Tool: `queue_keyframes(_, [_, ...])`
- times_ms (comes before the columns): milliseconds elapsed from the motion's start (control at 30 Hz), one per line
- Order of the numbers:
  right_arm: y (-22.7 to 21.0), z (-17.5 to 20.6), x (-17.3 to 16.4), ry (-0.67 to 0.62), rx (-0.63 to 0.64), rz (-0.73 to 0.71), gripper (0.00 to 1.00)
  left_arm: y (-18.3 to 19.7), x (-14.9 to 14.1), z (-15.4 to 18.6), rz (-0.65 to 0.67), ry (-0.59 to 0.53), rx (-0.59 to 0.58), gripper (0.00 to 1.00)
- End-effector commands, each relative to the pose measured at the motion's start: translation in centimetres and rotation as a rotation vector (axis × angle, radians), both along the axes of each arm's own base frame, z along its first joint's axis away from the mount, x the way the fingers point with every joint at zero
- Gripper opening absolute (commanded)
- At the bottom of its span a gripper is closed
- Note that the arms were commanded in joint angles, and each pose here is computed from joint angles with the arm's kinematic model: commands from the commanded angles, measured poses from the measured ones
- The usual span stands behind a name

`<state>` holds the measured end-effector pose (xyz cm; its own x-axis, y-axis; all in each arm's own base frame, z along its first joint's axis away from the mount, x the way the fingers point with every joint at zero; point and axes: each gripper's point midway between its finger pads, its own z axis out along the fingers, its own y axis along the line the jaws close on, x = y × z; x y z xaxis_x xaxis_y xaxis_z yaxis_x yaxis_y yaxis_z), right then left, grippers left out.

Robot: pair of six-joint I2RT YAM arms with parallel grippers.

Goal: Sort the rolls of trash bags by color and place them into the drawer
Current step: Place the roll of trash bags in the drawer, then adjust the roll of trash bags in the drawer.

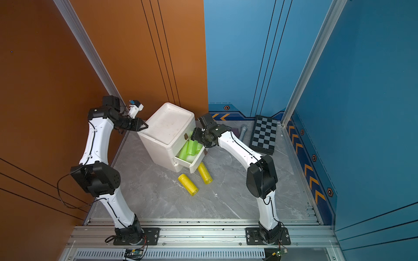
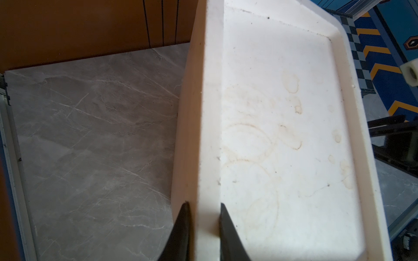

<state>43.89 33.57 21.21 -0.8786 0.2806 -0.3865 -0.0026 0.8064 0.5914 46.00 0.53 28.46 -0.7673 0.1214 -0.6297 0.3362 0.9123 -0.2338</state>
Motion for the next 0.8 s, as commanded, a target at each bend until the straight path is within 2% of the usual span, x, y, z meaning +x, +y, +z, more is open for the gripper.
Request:
queue_keyframes(0, [-2.5, 3.0, 0.9, -0.068, -0.023, -0.036, 0.64, -2.4, -2.0, 6.8, -0.013, -0.127, -0.152, 0.0])
queue_keyframes(233, [-1.7, 1.9, 2.9, -0.054, -0.004, -0.031, 0.52, -2.4, -2.2, 7.0, -0.009, -0.128, -0.152, 0.0])
queue_keyframes(333, [-0.4, 2.0, 3.3, -0.047, 0.053, -0.007, 0.47, -2.5, -2.3, 7.0, -0.01, -0.128, -0.151, 0.0])
queue_keyframes(767, [3.1, -2.9, 3.6, 0.117, 0.251, -0.051, 0.51, -2.3, -2.7, 6.9, -0.003, -0.126, -0.142, 0.0])
